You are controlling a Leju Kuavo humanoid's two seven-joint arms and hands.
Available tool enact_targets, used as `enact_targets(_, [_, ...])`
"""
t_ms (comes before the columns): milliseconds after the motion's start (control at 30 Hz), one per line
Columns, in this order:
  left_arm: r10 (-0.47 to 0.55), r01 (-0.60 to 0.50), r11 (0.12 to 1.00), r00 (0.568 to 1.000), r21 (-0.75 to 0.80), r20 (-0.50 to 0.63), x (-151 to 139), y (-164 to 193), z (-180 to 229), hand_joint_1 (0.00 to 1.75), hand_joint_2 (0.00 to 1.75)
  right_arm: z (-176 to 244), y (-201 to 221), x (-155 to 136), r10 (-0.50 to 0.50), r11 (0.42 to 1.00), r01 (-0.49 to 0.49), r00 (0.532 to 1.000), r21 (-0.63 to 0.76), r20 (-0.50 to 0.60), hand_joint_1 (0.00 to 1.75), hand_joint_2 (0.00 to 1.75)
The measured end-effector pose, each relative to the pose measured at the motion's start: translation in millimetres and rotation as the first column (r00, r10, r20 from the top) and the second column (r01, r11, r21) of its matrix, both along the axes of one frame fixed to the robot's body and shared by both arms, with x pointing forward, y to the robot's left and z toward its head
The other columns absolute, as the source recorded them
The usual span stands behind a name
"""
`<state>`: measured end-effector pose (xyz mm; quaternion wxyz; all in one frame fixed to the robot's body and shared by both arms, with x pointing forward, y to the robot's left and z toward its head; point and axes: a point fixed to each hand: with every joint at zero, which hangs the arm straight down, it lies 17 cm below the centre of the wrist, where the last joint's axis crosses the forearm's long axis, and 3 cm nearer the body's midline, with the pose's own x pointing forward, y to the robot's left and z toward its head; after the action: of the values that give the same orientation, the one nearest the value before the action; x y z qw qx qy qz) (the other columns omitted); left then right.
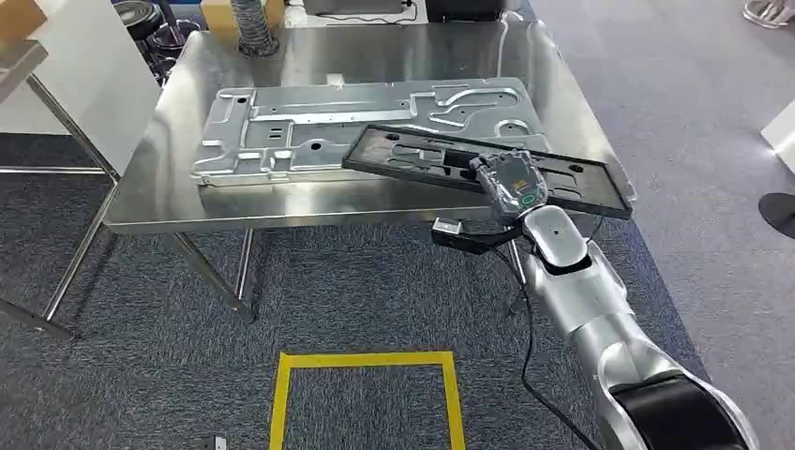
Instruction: Take the parts from the cabinet and place them on the table.
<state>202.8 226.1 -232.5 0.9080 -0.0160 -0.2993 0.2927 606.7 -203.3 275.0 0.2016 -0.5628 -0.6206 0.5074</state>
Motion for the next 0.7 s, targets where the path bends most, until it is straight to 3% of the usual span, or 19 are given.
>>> enact_targets(700, [-0.010,0.010,1.000,1.000,-0.008,-0.010,-1.3,-6.2,-0.6,0.00,1.75,14.2,54.4,3.9,0.084,0.996,-0.084,0.996,-0.010,-0.012,1.75,1.75])
